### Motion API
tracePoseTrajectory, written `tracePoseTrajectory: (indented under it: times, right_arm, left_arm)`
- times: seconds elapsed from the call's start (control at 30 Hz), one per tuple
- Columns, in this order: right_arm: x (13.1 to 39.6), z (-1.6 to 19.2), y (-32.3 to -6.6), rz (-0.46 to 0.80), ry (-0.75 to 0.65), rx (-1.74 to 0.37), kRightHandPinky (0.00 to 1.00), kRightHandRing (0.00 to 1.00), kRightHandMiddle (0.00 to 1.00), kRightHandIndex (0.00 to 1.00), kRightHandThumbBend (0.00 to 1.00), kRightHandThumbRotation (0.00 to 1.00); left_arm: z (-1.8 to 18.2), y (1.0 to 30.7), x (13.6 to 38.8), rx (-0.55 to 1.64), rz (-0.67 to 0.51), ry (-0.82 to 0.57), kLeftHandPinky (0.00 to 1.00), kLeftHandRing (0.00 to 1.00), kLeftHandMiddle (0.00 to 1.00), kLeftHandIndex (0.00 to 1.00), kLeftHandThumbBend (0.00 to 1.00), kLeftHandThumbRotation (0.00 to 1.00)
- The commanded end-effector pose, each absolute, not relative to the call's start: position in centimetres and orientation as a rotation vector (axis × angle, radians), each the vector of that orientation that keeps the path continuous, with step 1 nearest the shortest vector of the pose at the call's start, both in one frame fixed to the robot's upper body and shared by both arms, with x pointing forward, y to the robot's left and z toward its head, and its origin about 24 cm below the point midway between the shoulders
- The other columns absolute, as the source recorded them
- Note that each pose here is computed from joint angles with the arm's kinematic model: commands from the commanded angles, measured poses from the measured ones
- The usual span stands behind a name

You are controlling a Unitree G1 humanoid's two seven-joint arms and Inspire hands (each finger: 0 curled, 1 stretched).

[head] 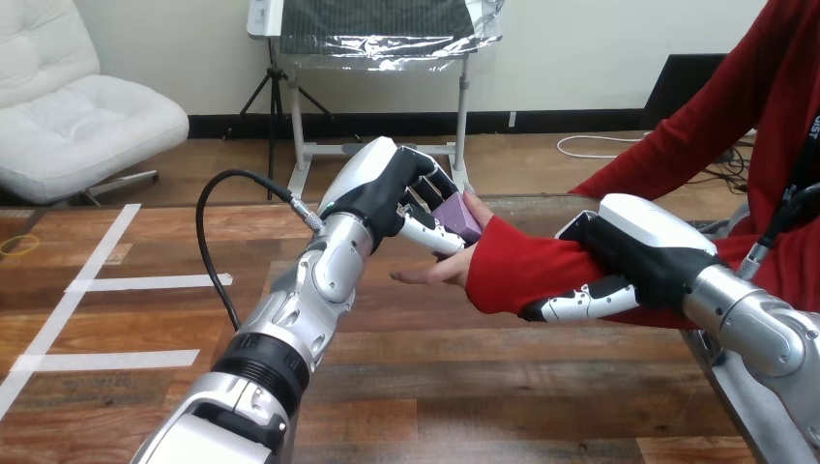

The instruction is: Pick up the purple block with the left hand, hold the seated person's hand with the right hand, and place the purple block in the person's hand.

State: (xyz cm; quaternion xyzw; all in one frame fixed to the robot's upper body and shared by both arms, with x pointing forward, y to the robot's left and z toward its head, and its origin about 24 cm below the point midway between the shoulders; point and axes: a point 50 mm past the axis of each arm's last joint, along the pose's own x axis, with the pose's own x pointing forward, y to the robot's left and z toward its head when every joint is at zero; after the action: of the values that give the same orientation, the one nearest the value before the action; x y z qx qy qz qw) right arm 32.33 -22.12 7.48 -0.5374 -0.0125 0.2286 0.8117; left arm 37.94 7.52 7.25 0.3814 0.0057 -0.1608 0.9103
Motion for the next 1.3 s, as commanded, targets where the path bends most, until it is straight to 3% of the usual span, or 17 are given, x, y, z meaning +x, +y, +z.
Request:
tracePoseTrajectory:
  times: [0.0, 0.23, 0.63, 1.03, 1.27]
  right_arm:
    - [33.55, 11.65, -19.50, 0.464, -0.247, -1.093, 0.22, 0.25, 0.30, 0.30, 0.73, 0.48]
    - [33.54, 11.54, -19.61, 0.465, -0.246, -1.094, 0.22, 0.25, 0.30, 0.31, 0.73, 0.48]
    - [33.49, 11.44, -19.76, 0.464, -0.244, -1.093, 0.22, 0.25, 0.29, 0.30, 0.72, 0.46]
    - [33.44, 11.39, -19.88, 0.465, -0.234, -1.087, 0.21, 0.24, 0.29, 0.30, 0.72, 0.47]
    - [33.39, 11.37, -20.04, 0.472, -0.229, -1.085, 0.21, 0.25, 0.30, 0.31, 0.72, 0.47]
  left_arm:
    - [10.78, 5.22, 38.86, 0.778, -0.353, -0.106, 0.49, 0.51, 0.51, 0.43, 0.71, 0.00]
    - [10.80, 5.38, 38.91, 0.791, -0.349, -0.105, 0.53, 0.54, 0.53, 0.43, 0.71, 0.00]
    - [10.67, 5.65, 38.90, 0.789, -0.347, -0.099, 0.46, 0.49, 0.51, 0.43, 0.72, 0.00]
    - [10.53, 5.93, 38.93, 0.800, -0.368, -0.072, 0.51, 0.52, 0.52, 0.43, 0.70, 0.00]
    - [10.48, 5.97, 38.96, 0.806, -0.391, -0.042, 0.44, 0.47, 0.50, 0.45, 0.71, 0.00]
